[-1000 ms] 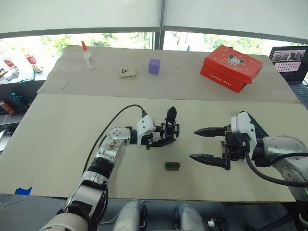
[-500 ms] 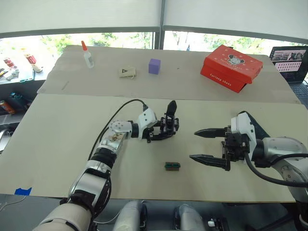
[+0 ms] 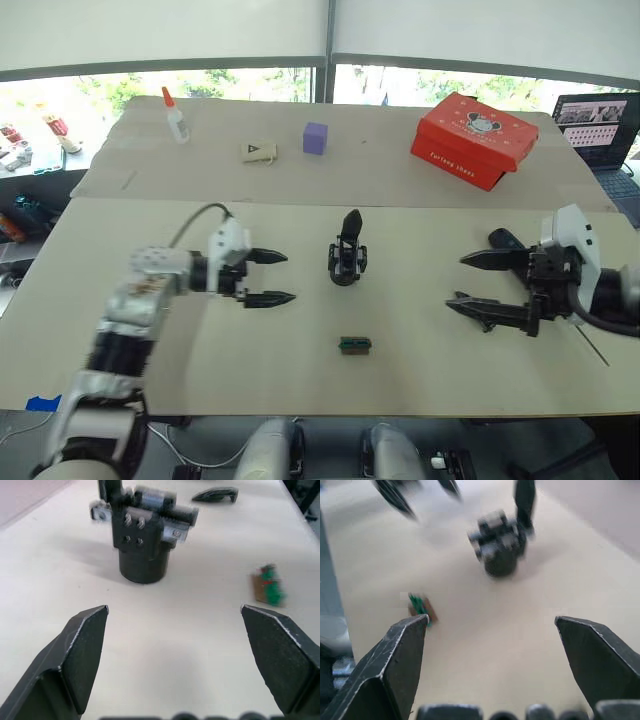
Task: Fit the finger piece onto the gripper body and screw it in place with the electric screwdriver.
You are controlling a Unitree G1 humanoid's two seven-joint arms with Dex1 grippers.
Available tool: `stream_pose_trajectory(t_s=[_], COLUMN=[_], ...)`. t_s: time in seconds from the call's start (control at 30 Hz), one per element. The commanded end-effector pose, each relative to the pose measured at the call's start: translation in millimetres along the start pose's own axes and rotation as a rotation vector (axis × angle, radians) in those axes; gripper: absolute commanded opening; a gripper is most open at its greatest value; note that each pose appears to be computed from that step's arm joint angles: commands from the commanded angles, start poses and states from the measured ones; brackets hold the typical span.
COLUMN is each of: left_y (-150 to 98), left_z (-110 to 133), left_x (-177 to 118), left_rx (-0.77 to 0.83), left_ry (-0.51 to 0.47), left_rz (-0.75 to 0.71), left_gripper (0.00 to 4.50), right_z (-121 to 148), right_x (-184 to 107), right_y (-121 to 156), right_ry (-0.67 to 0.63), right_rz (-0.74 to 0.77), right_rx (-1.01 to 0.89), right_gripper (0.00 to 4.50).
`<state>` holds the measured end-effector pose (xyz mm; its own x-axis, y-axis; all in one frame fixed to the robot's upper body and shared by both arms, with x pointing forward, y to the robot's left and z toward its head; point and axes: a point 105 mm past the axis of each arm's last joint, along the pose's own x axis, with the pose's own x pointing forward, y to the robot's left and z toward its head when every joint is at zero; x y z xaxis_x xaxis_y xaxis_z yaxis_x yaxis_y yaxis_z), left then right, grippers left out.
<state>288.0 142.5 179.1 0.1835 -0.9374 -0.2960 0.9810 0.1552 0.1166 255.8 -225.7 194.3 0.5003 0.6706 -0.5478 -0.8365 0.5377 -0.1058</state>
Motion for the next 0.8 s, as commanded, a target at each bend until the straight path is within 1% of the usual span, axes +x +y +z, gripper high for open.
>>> stream_pose_trajectory(t_s=[0.03,0.1,0.17,0.23,0.3,0.37,0.47,0.57,0.63,0.73,0.8], left_y=[-32.4,-40.7,-43.4,-45.6,-48.7,-51.0,-52.4,-56.2,-58.6,-58.5,-56.6], left_z=[40.2,54.1,66.7,77.1,82.4,82.7,83.3,82.8,82.8,84.5,84.6], left_x=[0.3,3.0,6.0,7.4,7.6,8.7,10.9,12.3,12.3,11.1,10.2], left_rx=[0.043,0.075,0.102,0.112,0.128,0.144,0.099,0.098,0.116,0.115,0.102], left_ry=[-0.052,-0.071,-0.102,-0.134,-0.151,-0.150,-0.167,-0.155,-0.142,-0.138,-0.137], left_rz=[-0.118,-0.140,-0.135,-0.128,-0.125,-0.112,-0.107,-0.110,-0.105,-0.099,-0.092], left_gripper=[4.48,4.48,4.48,4.48,4.48,4.48,4.48,4.48,4.48,4.48,4.48], right_z=[-19.6,-27.9,-30.8,-35.0,-38.9,-43.7,-47.2,-58.9,-69.9,-80.7,-88.6], right_x=[-5.9,-4.7,1.9,8.5,13.5,19.1,28.0,35.7,36.0,35.9,34.7], right_y=[-19.6,-33.9,-42.0,-41.8,-45.9,-56.3,-65.9,-68.4,-70.2,-73.4,-70.4], right_ry=[0.175,0.250,0.278,0.331,0.373,0.403,0.437,0.497,0.530,0.559,0.585], right_rz=[-0.079,-0.133,-0.153,-0.122,-0.122,-0.148,-0.147,-0.109,-0.112,-0.121,-0.109], right_rx=[0.070,0.103,0.178,0.201,0.213,0.228,0.215,0.230,0.281,0.279,0.290], right_gripper=[4.50,4.50,4.50,4.50,4.50,4.50,4.50,4.50,4.50,4.50,4.50])
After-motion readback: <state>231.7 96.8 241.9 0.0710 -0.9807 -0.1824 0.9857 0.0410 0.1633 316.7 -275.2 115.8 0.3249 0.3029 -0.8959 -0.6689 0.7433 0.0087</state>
